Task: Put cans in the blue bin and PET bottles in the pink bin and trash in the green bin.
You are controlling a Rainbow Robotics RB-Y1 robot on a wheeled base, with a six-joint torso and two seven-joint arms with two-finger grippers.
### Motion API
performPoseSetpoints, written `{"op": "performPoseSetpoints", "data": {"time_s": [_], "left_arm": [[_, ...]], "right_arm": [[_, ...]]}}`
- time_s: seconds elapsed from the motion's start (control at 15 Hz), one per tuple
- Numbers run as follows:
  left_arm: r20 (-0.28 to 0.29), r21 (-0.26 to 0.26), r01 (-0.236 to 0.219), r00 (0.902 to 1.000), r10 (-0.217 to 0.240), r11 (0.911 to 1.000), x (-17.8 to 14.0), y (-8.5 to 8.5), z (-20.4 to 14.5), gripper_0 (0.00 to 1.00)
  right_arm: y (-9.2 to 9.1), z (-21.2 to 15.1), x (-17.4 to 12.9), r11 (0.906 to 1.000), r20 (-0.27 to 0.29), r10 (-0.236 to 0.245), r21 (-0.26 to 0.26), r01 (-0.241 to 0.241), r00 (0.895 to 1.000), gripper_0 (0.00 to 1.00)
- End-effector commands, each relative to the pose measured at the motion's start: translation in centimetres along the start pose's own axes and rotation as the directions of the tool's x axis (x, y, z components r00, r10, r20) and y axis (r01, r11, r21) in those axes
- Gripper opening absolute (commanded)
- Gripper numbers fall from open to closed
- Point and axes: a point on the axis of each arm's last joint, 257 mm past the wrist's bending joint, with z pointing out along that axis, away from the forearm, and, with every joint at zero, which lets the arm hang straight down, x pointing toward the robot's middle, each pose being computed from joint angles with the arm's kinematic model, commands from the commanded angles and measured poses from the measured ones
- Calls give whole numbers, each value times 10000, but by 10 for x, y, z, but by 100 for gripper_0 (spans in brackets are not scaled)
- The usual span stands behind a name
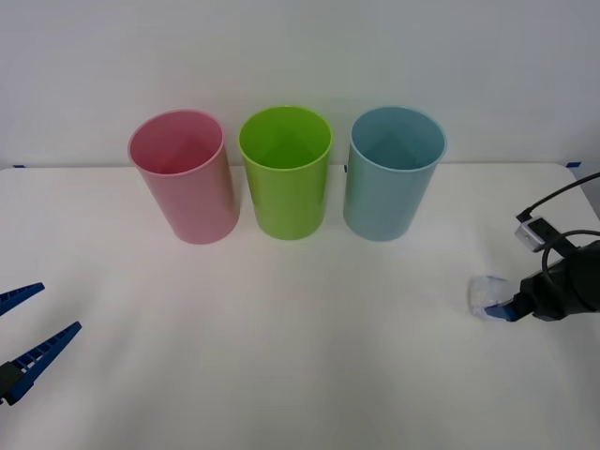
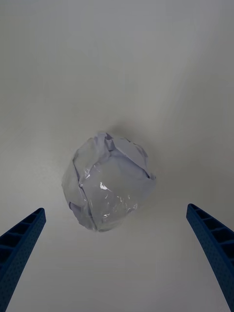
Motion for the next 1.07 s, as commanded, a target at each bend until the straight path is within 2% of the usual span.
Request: {"op": "performPoseSetpoints", "data": {"time_s": [0.07,0.53,1.07], "left_arm": [[0,0,0,10000,0,10000,0,0,0,95],[0,0,0,10000,0,10000,0,0,0,96],[0,0,0,10000,0,10000,0,0,0,96]], "right_arm": [[0,8,3,9999,-71,108,-38,-108,9999,100],[-2,26,-2,9998,12,207,27,-207,9998,100],[5,44,-7,9996,50,258,-121,-258,9997,100]]}}
